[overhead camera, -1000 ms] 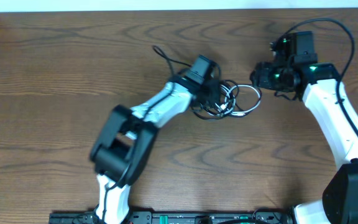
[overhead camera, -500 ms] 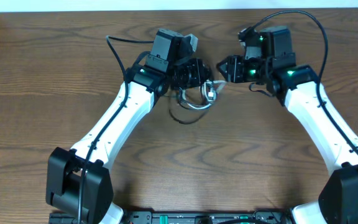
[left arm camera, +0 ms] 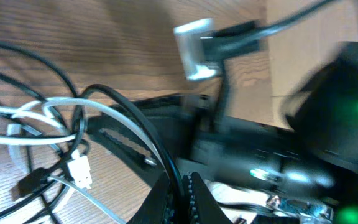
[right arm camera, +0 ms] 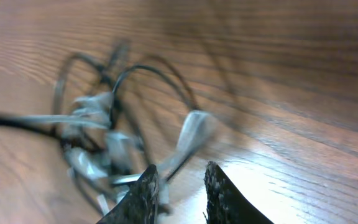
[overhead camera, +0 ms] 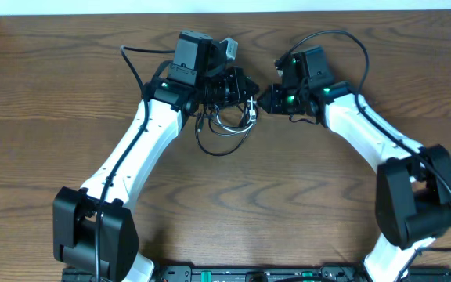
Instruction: Untangle cables
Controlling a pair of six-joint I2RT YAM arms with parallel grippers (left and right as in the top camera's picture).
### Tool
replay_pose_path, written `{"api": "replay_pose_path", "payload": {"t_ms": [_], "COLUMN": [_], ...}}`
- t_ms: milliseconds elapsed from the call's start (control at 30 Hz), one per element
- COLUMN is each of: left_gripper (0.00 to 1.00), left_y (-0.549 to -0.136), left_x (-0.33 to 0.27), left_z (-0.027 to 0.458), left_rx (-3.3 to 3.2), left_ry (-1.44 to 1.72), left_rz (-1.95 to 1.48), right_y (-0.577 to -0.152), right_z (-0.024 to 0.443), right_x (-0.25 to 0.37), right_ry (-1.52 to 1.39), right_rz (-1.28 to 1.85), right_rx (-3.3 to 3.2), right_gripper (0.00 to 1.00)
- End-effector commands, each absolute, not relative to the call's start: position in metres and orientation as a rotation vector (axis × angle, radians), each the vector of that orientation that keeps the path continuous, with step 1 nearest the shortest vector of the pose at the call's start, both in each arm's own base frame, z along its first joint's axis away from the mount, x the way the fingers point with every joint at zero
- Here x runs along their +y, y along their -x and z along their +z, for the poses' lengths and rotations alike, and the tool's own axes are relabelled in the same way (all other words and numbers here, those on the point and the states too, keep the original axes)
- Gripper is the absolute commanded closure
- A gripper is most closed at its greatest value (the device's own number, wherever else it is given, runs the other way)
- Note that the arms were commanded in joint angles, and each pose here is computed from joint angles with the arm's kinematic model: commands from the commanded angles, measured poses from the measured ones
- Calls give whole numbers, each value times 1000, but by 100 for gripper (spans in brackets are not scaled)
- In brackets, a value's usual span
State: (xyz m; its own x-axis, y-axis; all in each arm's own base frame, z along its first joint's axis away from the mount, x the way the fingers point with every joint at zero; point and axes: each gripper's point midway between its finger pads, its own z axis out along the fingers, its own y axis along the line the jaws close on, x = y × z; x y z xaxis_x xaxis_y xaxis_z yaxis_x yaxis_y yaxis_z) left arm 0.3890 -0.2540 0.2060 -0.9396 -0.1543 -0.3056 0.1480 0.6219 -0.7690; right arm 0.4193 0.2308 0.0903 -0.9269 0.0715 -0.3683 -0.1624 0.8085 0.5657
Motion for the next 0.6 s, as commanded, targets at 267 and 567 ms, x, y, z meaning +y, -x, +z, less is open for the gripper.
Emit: {"api": "replay_pose_path", "payload": {"t_ms": [267, 567], "left_gripper": [93, 92], "left_y": [-387, -387], "left_x": [-220, -220], "left_z": [278, 278], "left_rx": [2320, 2320], "left_ry": [3, 7], "left_rz": [-1303, -1304], "right_y": [-438, -426], "right_z": [107, 219], "right_x": [231, 209], "right_ry": [252, 340], "right_rz": [959, 936], "right_rx": [2481, 2240], "right_gripper": [56, 53]}}
